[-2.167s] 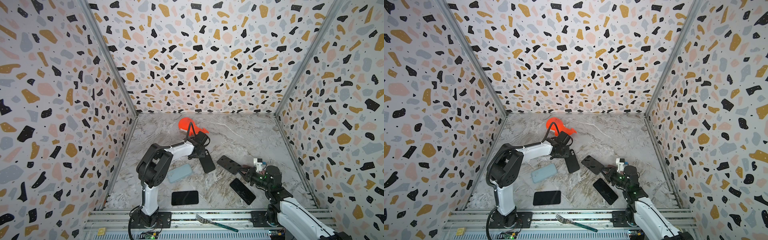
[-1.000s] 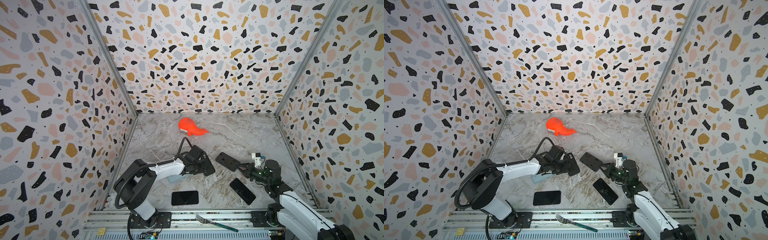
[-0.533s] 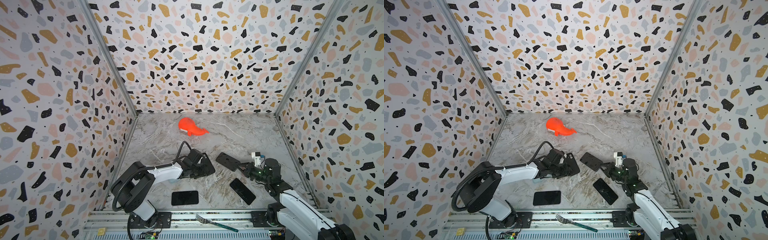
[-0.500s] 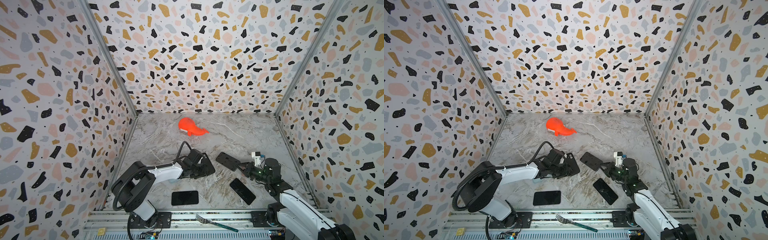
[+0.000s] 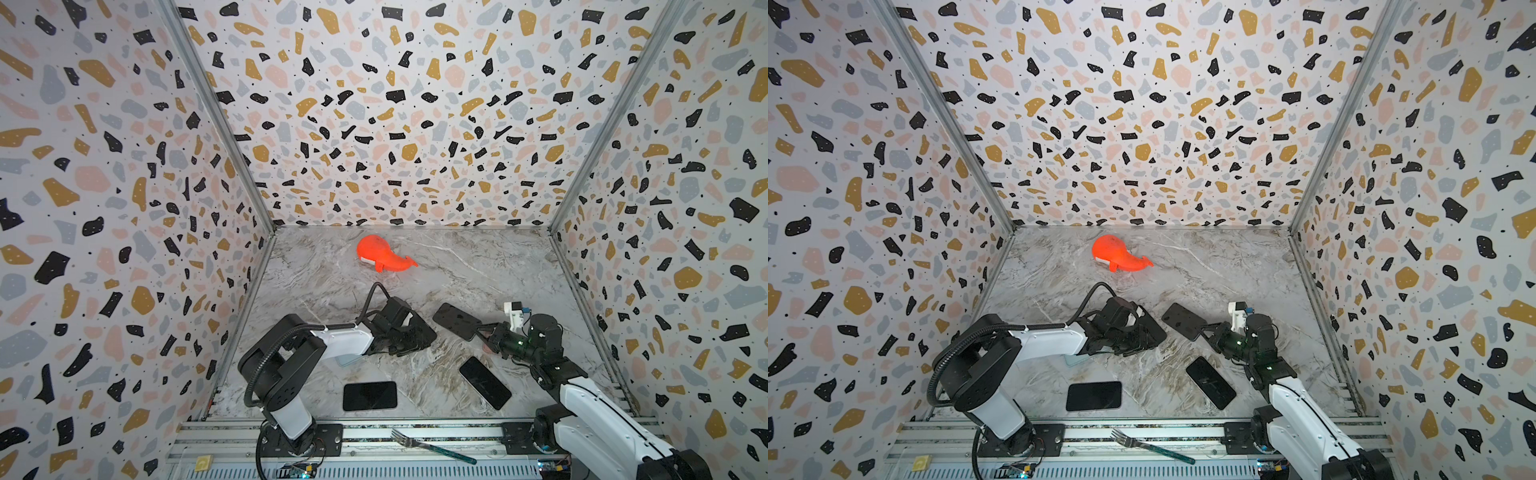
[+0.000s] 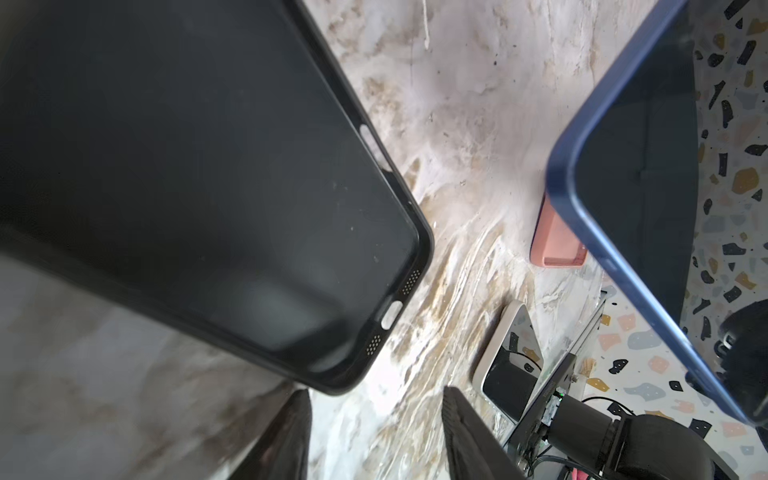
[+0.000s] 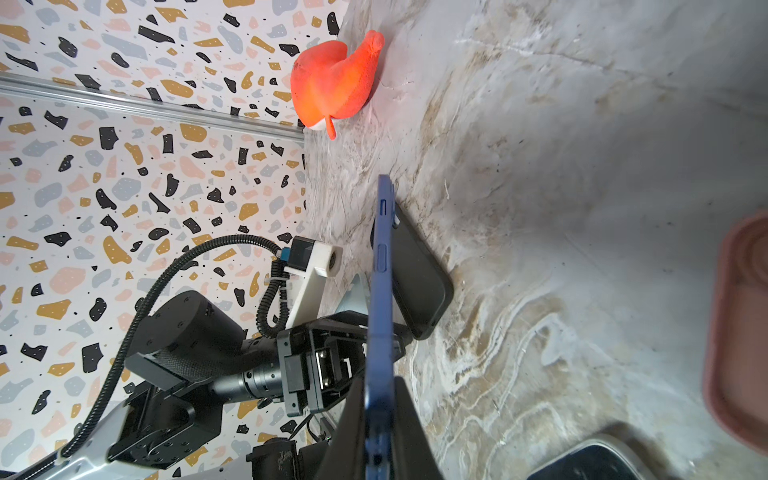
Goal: Put the phone into the phone case
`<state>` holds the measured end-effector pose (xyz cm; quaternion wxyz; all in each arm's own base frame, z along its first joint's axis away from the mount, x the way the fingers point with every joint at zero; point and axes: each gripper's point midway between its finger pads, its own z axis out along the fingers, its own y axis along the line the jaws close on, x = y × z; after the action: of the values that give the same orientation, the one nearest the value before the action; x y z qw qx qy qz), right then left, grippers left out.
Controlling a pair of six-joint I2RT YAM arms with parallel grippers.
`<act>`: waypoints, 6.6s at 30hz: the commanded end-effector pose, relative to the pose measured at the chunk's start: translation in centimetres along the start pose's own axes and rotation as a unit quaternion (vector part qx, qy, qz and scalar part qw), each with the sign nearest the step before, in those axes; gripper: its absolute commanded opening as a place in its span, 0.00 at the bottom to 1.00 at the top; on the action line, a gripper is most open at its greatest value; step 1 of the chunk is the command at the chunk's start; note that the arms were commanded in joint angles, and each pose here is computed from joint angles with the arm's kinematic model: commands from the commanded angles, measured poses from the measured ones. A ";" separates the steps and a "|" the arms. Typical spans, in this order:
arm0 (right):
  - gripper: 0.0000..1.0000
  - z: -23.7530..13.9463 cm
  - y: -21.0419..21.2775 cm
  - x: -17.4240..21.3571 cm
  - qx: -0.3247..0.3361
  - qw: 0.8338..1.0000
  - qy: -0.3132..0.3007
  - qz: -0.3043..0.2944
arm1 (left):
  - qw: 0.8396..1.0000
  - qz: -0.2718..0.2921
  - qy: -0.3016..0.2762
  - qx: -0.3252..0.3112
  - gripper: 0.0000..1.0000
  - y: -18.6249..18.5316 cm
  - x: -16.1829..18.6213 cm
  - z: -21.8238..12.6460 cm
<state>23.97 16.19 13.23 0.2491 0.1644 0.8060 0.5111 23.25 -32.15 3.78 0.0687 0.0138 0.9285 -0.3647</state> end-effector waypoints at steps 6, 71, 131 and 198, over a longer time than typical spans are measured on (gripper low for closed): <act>0.00 -0.6 2.4 -1.4 -0.023 0.999 -0.018 -0.025 | 0.999 0.019 0.000 0.046 0.52 -3.8 -1.2 1.2; 0.00 8.8 1.4 2.6 -0.050 0.987 0.131 0.082 | 0.997 -0.001 -0.074 -0.029 0.60 4.1 -12.8 -3.9; 0.00 11.5 -4.0 4.0 0.086 0.982 0.139 0.096 | 0.998 -0.012 -0.057 -0.022 0.54 5.6 -11.3 -2.6; 0.00 13.6 -6.2 6.0 0.120 0.977 0.152 0.094 | 0.998 -0.021 -0.060 0.006 0.51 5.6 -9.7 -1.4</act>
<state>28.25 27.27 5.23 0.0929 0.1570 0.8401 0.5109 35.78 -25.37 3.37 0.1610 -0.0408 0.9180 -0.3601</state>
